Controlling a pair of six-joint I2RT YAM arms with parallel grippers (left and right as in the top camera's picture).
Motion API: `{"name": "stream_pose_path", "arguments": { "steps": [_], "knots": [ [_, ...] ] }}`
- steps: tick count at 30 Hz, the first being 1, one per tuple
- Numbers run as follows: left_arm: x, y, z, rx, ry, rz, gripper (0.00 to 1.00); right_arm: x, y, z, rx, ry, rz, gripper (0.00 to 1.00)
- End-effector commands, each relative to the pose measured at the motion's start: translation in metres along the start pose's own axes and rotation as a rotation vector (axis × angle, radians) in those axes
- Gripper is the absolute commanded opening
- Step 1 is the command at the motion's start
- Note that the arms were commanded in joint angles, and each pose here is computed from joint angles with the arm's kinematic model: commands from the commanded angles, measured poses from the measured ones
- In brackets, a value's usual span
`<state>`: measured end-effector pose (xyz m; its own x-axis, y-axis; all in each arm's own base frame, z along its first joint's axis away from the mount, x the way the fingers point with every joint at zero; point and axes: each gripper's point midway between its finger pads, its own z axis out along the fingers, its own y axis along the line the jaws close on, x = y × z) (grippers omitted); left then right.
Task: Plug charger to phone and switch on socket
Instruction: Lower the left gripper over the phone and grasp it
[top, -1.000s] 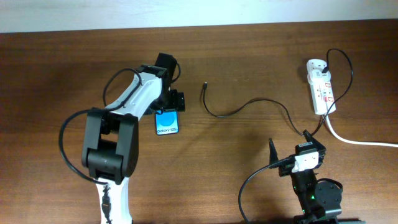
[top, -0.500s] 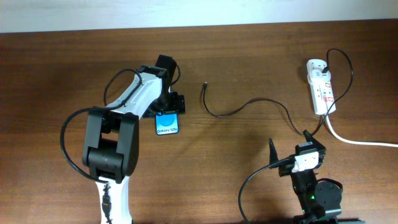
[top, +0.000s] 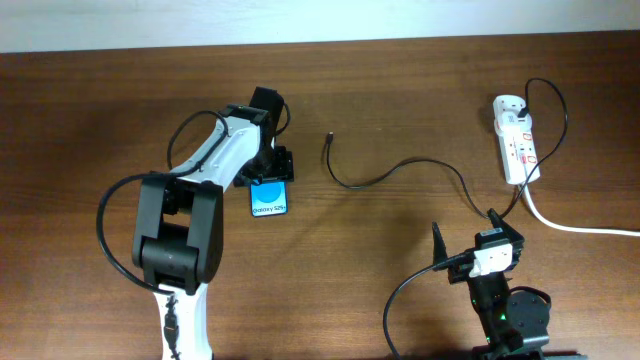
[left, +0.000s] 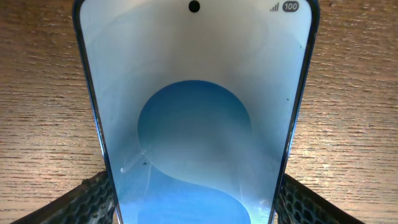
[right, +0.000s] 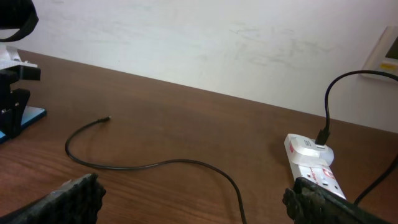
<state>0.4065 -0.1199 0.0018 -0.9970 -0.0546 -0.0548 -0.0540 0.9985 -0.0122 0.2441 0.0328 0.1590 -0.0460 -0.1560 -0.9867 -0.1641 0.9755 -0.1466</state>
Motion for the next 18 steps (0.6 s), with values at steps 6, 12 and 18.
{"name": "stream_pose_path", "arguments": {
  "steps": [6,12,18],
  "knots": [
    [0.003,-0.005,0.004,0.022,0.016,0.011,0.72,0.002,-0.001,0.0,0.008,0.001,0.015,0.98],
    [-0.007,-0.009,-0.01,0.029,-0.004,0.012,0.71,0.002,-0.001,0.0,0.008,0.001,0.015,0.98],
    [-0.026,-0.009,-0.042,0.008,-0.051,0.012,0.7,0.002,-0.001,0.0,0.008,0.001,0.015,0.98]
  ]
}}
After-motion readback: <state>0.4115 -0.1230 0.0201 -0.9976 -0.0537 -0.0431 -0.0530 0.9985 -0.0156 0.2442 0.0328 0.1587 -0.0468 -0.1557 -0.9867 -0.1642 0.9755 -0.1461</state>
